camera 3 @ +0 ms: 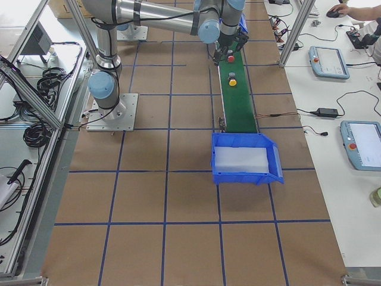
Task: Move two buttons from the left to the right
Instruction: 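Lower the right gripper onto the yellow button on the belt, then close the right gripper on the yellow button and lift it, then carry the yellow button into the blue bin and open the right gripper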
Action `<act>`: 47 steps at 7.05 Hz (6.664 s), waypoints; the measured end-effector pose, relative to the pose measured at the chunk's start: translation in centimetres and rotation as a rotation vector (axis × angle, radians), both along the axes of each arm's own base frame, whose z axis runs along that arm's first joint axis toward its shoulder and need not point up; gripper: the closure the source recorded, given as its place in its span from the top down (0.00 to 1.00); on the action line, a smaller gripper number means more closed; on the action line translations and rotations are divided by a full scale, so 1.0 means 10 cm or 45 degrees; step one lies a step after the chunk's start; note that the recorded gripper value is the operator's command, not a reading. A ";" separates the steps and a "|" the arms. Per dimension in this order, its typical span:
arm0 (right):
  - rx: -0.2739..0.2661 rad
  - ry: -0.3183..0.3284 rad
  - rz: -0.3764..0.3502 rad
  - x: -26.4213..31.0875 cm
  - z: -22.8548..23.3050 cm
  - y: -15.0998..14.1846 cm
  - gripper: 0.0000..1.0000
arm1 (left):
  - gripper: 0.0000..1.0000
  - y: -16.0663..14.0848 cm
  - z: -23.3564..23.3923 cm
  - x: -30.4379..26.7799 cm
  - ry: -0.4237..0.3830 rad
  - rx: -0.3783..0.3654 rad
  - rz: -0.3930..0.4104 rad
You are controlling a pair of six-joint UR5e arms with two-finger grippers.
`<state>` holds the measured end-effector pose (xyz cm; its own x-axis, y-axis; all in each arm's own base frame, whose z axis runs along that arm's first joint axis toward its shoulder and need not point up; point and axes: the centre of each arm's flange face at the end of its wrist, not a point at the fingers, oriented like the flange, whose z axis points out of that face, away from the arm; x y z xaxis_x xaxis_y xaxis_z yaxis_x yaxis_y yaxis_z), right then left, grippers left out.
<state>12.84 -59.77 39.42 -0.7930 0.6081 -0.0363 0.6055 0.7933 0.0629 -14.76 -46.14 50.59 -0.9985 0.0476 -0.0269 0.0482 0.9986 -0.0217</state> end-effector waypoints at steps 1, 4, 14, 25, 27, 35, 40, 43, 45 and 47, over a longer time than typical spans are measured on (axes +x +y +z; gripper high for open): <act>-0.019 0.022 -0.135 -0.01 -0.10 -0.09 0.99 | 1.00 0.00 0.00 0.00 0.000 0.000 0.000; -0.047 0.129 -0.430 0.00 -0.55 -0.35 0.99 | 1.00 0.00 0.00 0.00 0.000 0.001 0.000; -0.053 0.133 -0.606 0.08 -1.38 -0.66 0.84 | 1.00 0.00 0.00 0.00 0.001 0.002 -0.001; -0.087 0.130 -0.627 -0.02 -1.31 -0.73 0.27 | 1.00 0.00 0.00 0.01 0.000 0.002 0.001; -0.079 0.148 -0.600 -0.21 -1.06 -0.78 0.27 | 1.00 0.00 0.00 0.01 0.000 0.002 0.001; 0.007 0.161 0.011 -2.95 -0.11 -0.41 0.26 | 1.00 0.00 0.00 0.01 0.000 0.001 0.002; -0.054 0.213 0.368 -4.14 -0.66 -0.46 0.35 | 1.00 0.00 0.00 0.01 0.000 0.002 0.002; -0.041 0.191 0.484 -4.29 -0.93 -0.49 1.00 | 1.00 0.00 0.00 0.01 0.000 0.002 0.002; -0.093 0.155 0.491 -4.28 -0.93 -0.52 1.00 | 1.00 0.00 0.00 0.01 0.000 0.002 0.002; -0.119 0.150 0.488 -4.26 -0.84 -0.52 1.00 | 1.00 0.00 0.00 0.01 0.000 0.001 0.002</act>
<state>-29.72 -64.94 31.07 -0.9635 0.2662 0.0273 0.2637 0.9619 -0.0719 -14.63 -46.15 50.60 -0.9986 0.0462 -0.0267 0.0468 0.9987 -0.0207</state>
